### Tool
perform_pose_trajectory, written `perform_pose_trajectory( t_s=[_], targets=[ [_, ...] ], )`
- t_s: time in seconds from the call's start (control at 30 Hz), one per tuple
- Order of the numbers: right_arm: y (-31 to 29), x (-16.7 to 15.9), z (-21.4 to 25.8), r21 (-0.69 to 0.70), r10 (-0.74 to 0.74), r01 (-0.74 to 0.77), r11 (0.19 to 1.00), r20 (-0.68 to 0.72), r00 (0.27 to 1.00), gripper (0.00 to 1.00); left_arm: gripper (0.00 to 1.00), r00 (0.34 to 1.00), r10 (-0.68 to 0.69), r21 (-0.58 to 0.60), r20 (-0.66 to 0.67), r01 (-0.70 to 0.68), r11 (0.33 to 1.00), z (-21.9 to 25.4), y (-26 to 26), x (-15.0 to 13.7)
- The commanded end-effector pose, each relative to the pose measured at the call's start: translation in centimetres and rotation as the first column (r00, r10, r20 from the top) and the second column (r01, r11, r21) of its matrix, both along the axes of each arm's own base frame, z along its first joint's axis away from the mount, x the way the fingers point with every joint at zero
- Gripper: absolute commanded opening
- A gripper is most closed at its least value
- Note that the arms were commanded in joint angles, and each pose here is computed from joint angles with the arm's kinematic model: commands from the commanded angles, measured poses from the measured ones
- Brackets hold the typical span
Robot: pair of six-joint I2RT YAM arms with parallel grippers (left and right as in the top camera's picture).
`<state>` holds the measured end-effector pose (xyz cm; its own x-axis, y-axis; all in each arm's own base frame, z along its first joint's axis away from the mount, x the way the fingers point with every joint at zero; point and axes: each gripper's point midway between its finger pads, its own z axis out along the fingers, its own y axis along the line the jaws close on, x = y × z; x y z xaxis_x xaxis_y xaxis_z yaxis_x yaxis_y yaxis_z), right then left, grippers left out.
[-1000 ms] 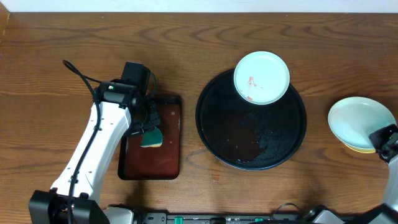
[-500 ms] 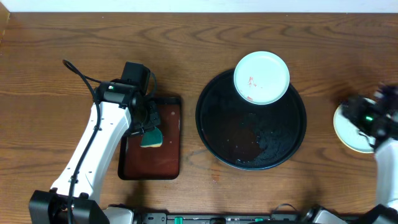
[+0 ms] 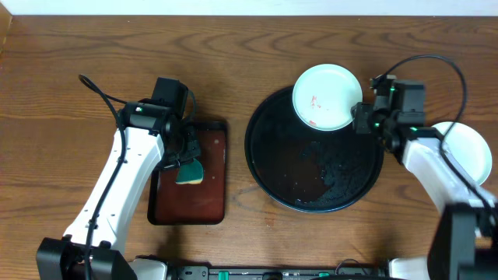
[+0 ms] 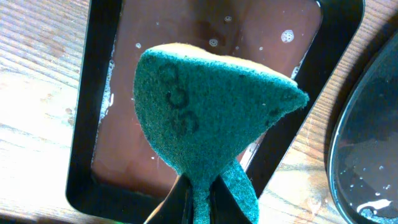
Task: Clean dirty plates on tray and stack at the side
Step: 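Move the right gripper to the remaining green plate and grip its rim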
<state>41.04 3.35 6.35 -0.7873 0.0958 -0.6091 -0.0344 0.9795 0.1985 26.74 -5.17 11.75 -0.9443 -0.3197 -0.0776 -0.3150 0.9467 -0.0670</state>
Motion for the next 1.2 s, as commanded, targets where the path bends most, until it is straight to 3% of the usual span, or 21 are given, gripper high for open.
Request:
perform_pose_trajectory(
  t_s=[0.0, 0.13, 0.23, 0.37, 0.67, 0.87, 1.0, 1.17],
  targets=[
    [-0.2, 0.8, -2.5, -0.014, -0.034, 0.033, 0.999, -0.035, 0.999, 0.43, 0.08, 1.000, -0.016, -0.001, 0.000, 0.016, 1.000, 0.0, 0.1, 0.0],
    [-0.2, 1.2, -4.4, 0.014, -0.070, 0.071, 0.997, -0.057, 0.996, 0.42, 0.08, 1.000, -0.016, 0.000, 0.000, 0.016, 1.000, 0.0, 0.1, 0.0],
    [-0.2, 1.3, -5.1, 0.016, -0.075, 0.076, 0.997, -0.066, 0.995, 0.17, 0.08, 1.000, -0.016, 0.000, 0.000, 0.016, 1.000, 0.0, 0.1, 0.0],
    [-0.1, 1.1, -5.4, 0.014, -0.074, 0.076, 0.997, -0.080, 0.994, 0.01, 0.07, 1.000, -0.016, -0.001, 0.000, 0.016, 1.000, 0.0, 0.1, 0.0],
    [-0.9, -3.5, -5.3, 0.033, -0.229, 0.247, 0.968, -0.274, 0.934, 0.01, 0.08, 1.000, -0.017, 0.000, -0.006, 0.017, 1.000, 0.0, 0.1, -0.2],
    [-0.1, -8.7, -2.8, 0.045, -0.308, 0.360, 0.932, -0.428, 0.850, 0.01, 0.08, 1.000, -0.017, 0.001, -0.008, 0.017, 1.000, 0.0, 0.1, -0.2],
    [2.6, -11.7, -1.4, 0.118, -0.271, 0.387, 0.915, -0.532, 0.802, 0.01, 0.08, 1.000, -0.017, 0.001, -0.007, 0.017, 1.000, 0.0, 0.1, -0.2],
    [7.7, -13.4, -0.1, 0.281, -0.087, 0.307, 0.909, -0.594, 0.800, 0.42, 0.08, 1.000, -0.017, 0.001, -0.006, 0.017, 1.000, 0.0, 0.1, -0.2]
  ],
)
